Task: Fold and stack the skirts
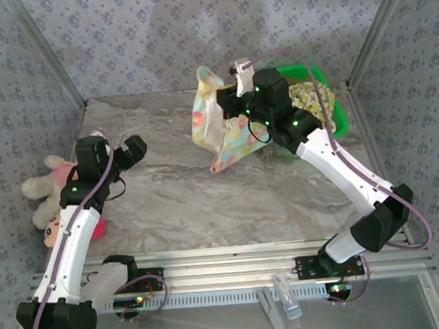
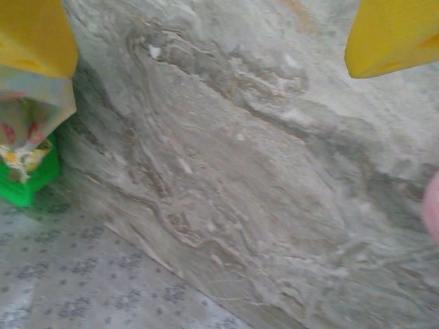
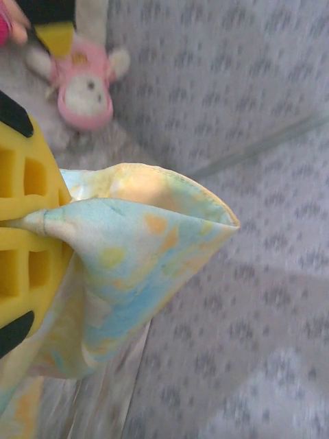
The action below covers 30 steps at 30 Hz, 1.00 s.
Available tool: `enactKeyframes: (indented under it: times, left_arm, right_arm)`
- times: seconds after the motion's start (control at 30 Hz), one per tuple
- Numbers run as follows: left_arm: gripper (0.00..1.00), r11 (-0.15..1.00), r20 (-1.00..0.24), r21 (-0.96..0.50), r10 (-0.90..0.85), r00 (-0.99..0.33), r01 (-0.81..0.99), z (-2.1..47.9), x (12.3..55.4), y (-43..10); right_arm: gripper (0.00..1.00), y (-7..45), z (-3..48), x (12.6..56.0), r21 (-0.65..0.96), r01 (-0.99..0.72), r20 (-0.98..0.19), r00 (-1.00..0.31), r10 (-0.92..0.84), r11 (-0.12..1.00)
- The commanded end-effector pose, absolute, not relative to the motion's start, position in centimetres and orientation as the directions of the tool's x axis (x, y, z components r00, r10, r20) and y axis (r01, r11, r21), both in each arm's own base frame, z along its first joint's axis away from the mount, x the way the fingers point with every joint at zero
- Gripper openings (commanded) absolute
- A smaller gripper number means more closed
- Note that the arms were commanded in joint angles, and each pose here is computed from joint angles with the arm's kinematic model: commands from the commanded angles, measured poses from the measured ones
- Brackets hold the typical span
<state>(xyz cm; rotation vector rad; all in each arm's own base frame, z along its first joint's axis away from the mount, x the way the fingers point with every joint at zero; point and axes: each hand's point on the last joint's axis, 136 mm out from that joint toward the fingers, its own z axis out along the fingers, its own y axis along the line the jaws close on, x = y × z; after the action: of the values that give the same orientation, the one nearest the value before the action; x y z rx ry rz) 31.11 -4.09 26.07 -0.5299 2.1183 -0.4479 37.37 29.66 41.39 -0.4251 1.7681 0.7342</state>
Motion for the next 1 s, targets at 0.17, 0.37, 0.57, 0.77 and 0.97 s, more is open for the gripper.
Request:
enactKeyframes:
  times: [0.17, 0.37, 0.57, 0.77, 0.97]
  left_arm:
    - [1.00, 0.880, -0.660, -0.400, -0.470, -0.586, -0.256, 24.9, 31.0, -3.3]
    - [1.00, 0.857, -0.554, -0.491, -0.444, -0.704, -0.155, 21.8, 32.5, -8.2]
    - [1.00, 0.897, -0.528, -0.420, -0.366, -0.766, -0.140, 19.4, 32.3, -10.8]
    - [1.00, 0.898, -0.497, -0.406, -0.373, -0.784, -0.170, 17.5, 31.7, -10.8]
    - [1.00, 0.901, -0.462, -0.406, -0.344, -0.817, -0.150, 16.4, 31.1, -11.3]
  right_arm:
    - [0.00, 27.4, 38.6, 35.8, 0.377, -0.677, -0.911, -0.394, 0.121, 0.632]
    - [0.51, 19.0, 21.6, 39.4, 0.465, -0.389, -0.750, -0.651, 0.120, 0.795]
    - [0.90, 14.4, 18.2, 38.1, 0.338, -0.208, -0.709, -0.697, 0.104, 0.918]
    - [1.00, 13.1, 16.7, 34.2, 0.369, -0.135, -0.685, -0.708, 0.171, 0.920]
    - [1.00, 13.4, 14.0, 30.9, 0.437, -0.126, -0.618, -0.762, 0.195, 0.891]
